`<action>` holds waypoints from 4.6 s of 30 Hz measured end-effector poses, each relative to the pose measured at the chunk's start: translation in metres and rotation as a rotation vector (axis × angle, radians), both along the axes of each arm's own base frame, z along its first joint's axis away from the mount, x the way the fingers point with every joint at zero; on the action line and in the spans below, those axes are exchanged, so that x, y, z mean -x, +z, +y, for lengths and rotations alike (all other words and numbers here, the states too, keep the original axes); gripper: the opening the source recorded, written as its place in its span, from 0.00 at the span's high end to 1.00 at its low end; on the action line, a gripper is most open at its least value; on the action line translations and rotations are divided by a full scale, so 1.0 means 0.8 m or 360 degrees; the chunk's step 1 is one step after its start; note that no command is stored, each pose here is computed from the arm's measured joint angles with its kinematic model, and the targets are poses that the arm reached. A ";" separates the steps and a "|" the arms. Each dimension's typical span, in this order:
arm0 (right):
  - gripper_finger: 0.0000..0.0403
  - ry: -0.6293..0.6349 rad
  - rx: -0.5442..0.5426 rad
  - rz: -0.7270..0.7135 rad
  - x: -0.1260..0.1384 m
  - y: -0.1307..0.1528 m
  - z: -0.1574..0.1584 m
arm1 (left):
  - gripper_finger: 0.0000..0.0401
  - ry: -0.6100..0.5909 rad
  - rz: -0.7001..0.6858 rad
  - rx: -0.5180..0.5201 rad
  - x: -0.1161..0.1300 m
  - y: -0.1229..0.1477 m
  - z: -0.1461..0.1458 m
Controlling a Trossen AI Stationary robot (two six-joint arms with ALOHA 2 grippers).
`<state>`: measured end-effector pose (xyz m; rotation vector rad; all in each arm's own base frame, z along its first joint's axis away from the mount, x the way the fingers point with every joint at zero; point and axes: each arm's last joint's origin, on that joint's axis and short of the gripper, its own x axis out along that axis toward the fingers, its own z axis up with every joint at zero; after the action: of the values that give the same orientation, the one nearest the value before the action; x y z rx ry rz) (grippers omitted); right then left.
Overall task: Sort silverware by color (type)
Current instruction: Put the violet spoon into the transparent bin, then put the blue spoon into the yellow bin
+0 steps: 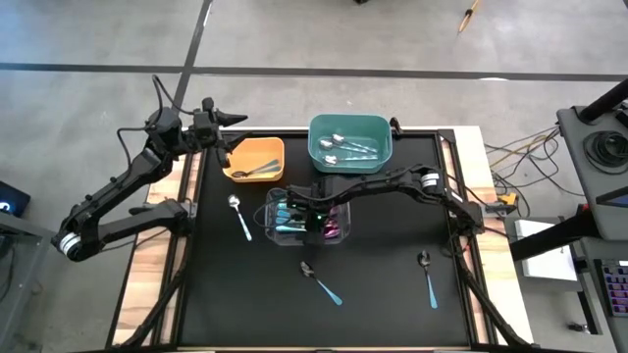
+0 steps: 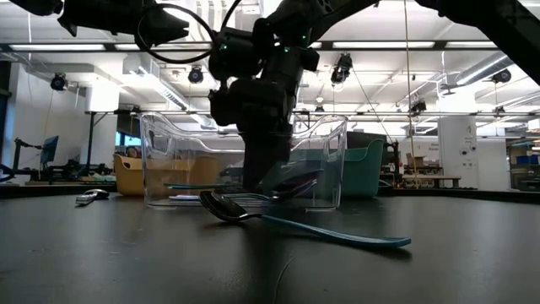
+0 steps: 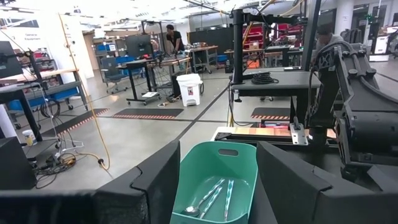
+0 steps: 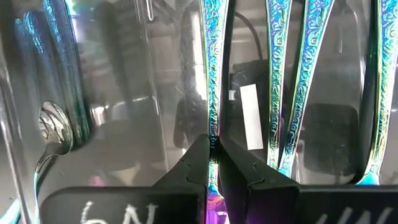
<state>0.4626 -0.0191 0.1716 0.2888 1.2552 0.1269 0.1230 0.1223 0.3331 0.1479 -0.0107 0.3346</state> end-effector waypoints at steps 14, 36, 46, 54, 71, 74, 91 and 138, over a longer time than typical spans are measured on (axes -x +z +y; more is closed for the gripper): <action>0.97 -0.0001 0.0004 -0.0006 0.000 0.000 0.000 | 0.52 0.0000 -0.0003 -0.0004 0.000 0.000 0.000; 0.69 -0.0092 -0.0018 -0.0027 0.003 0.017 -0.001 | 0.52 0.0000 0.0000 0.0000 0.000 0.000 0.000; 0.73 -0.0226 -0.0066 -0.0111 0.007 0.056 -0.001 | 0.52 0.0000 -0.0004 -0.0004 0.000 0.000 0.000; 0.77 -0.0368 -0.0130 -0.0151 0.011 0.087 0.001 | 0.52 0.0000 -0.0001 -0.0001 0.000 0.000 0.000; 0.77 -0.0551 -0.0054 0.0079 0.066 0.142 0.027 | 0.52 0.0000 0.0001 0.0002 -0.001 -0.001 0.001; 0.77 -0.0575 0.0036 0.0099 0.081 0.146 0.038 | 0.52 0.0000 0.0002 0.0002 -0.001 -0.001 0.001; 0.77 -0.1298 -0.0102 0.0345 0.255 0.124 0.078 | 0.52 0.0000 0.0001 0.0001 -0.001 0.000 0.001; 0.67 -0.1838 -0.0222 0.1013 0.386 -0.006 0.173 | 0.52 0.0000 0.0002 0.0003 -0.001 -0.001 0.001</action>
<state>0.1538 0.1195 0.1670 1.1927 1.5149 -0.9348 0.1236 0.1230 0.3326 0.1463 -0.0090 0.3345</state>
